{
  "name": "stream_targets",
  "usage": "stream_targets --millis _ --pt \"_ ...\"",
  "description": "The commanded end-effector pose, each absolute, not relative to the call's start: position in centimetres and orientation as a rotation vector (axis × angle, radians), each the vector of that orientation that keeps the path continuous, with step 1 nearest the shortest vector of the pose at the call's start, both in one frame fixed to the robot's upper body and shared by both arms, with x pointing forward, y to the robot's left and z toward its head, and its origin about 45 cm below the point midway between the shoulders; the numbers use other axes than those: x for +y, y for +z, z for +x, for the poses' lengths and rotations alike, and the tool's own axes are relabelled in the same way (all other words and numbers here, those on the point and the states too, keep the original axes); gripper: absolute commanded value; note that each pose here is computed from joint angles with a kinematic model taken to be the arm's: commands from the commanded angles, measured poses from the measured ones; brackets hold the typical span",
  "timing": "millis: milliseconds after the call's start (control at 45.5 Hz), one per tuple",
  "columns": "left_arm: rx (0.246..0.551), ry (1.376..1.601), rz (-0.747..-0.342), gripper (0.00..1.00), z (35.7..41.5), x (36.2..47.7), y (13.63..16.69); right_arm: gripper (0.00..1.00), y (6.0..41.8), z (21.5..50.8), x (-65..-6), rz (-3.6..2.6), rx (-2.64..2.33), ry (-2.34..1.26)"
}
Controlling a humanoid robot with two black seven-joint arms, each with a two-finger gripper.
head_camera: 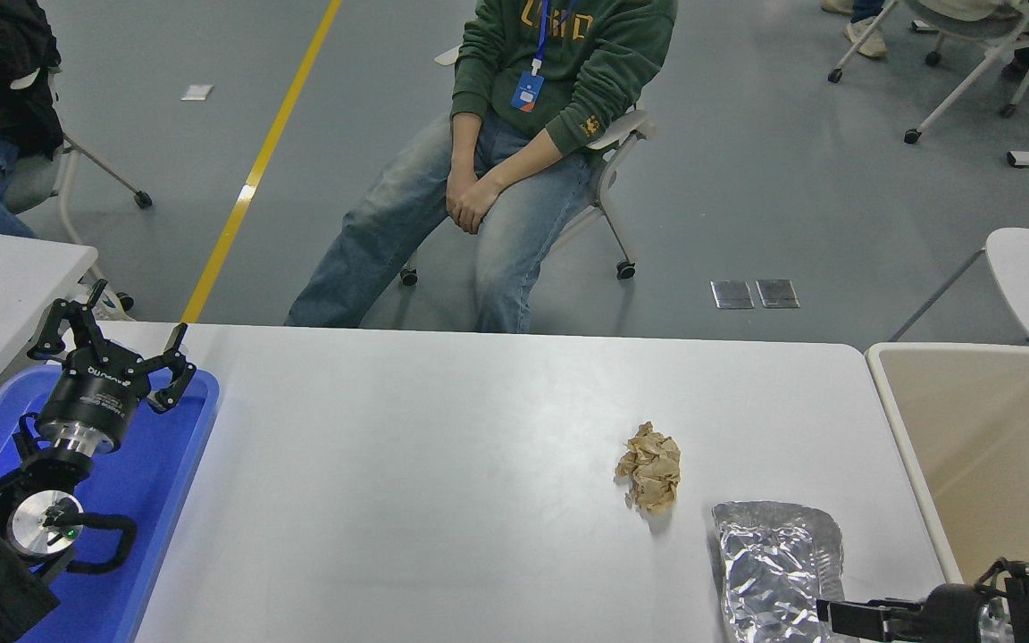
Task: Clean the table surface
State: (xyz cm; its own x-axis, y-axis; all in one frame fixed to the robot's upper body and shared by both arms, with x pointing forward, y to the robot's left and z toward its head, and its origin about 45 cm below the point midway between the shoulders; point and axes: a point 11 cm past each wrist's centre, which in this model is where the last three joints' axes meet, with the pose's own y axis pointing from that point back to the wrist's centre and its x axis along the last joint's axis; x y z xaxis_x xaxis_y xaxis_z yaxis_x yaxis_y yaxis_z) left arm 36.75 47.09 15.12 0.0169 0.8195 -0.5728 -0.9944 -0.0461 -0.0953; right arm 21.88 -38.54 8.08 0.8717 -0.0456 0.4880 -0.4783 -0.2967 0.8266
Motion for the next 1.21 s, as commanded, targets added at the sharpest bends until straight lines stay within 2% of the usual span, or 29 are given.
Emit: stream_targets --millis 0,132,242,330,440,484,505,945,1187 --pt "0.394 1.532 -0.564 1.00 36.75 47.1 15.16 1.00 6.7 22.1 -38.0 1.833 -0.393 0.432" --pt "0.395 1.532 -0.562 1.00 36.75 47.1 15.14 0.98 5.8 22.0 -37.9 1.821 -0.381 0.424" --pt "0.396 1.531 -0.563 1.00 36.76 47.0 15.10 0.88 5.6 22.1 -38.9 1.783 -0.380 0.422" --pt "0.396 1.531 -0.563 1.00 36.76 47.0 15.10 0.62 5.6 22.2 -39.2 1.774 -0.380 0.421" --pt "0.396 1.531 -0.563 1.00 36.76 47.0 15.10 0.17 5.7 22.1 -39.6 1.763 -0.368 0.404" --pt "0.395 1.532 -0.562 1.00 36.75 47.1 15.14 0.03 5.9 22.2 -39.9 1.756 -0.364 0.393" --pt "0.395 1.532 -0.562 1.00 36.75 47.1 15.14 0.00 6.0 22.3 -40.0 1.753 -0.363 0.384" --pt "0.395 1.532 -0.562 1.00 36.75 47.1 15.14 0.00 9.5 22.5 -43.0 1.709 -0.407 0.351" --pt "0.395 1.532 -0.562 1.00 36.75 47.1 15.14 0.00 15.3 23.3 -44.2 1.717 -0.466 0.381"
